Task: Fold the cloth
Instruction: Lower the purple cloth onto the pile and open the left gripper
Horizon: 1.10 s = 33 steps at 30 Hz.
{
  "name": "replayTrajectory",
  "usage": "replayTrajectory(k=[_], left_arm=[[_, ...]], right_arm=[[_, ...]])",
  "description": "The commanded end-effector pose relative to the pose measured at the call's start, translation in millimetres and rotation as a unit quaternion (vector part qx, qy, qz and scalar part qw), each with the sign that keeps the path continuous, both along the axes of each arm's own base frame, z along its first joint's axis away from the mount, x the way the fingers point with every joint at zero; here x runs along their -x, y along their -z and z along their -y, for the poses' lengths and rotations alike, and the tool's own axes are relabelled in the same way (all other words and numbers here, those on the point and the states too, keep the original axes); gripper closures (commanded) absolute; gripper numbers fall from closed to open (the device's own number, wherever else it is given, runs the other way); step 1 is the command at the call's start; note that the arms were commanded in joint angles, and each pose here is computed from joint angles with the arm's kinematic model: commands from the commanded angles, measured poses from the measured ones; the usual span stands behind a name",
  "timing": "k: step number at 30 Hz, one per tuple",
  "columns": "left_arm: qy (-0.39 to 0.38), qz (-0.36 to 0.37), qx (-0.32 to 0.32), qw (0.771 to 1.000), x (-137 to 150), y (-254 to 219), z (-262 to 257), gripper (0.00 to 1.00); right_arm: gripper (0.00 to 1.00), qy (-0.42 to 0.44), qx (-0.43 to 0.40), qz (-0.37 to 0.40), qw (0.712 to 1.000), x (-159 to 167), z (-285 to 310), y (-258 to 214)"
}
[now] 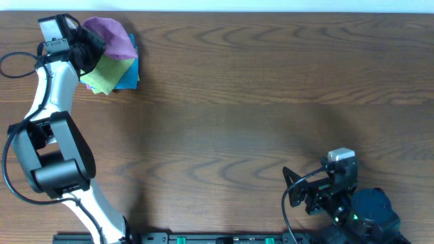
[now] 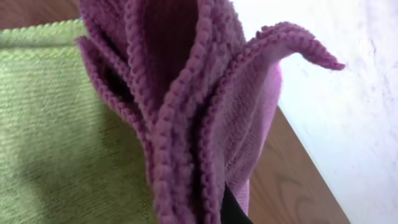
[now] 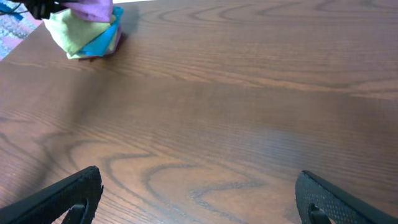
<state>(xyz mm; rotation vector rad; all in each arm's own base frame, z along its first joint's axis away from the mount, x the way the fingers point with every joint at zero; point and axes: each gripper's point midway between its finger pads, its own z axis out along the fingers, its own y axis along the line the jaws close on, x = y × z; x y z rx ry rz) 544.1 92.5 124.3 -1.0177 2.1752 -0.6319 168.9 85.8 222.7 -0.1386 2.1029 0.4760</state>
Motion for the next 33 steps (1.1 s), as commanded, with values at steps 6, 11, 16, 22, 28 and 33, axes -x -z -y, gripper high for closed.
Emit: replayTrajectory(k=[6,11,16,22,28,33], left_arm=[[0.007,-0.015,-0.037,0.999,3.1,2.7,-8.4,0.88],[-0.001,-0.023,-0.044,0.999,5.4,5.3,-12.7,0.64],[-0.013,-0.026,-0.043,0.999,8.8,6.1,-24.7,0.38],[-0.026,-0.042,-0.036,0.998,18.3,11.2,-38.3,0.32],[-0.022,-0.053,-0.022,0.998,24.2,14.4,-37.4,0.33],[-0.009,-0.051,-0.021,0.998,26.0,10.9,-34.0,0.30]], right_arm=[[0.01,0.009,-0.005,0.000,1.000,-0.4,2.5,-0.8],[0.01,0.009,-0.005,0.000,1.000,-0.4,2.5,-0.8],[0.01,0.009,-0.005,0.000,1.000,-0.4,2.5,-0.8],[0.01,0.009,-0.005,0.000,1.000,-0.4,2.5,-0.8],[0.01,0.009,-0.005,0.000,1.000,-0.4,2.5,-0.8],[0.01,0.009,-0.005,0.000,1.000,-0.3,2.5,-0.7]])
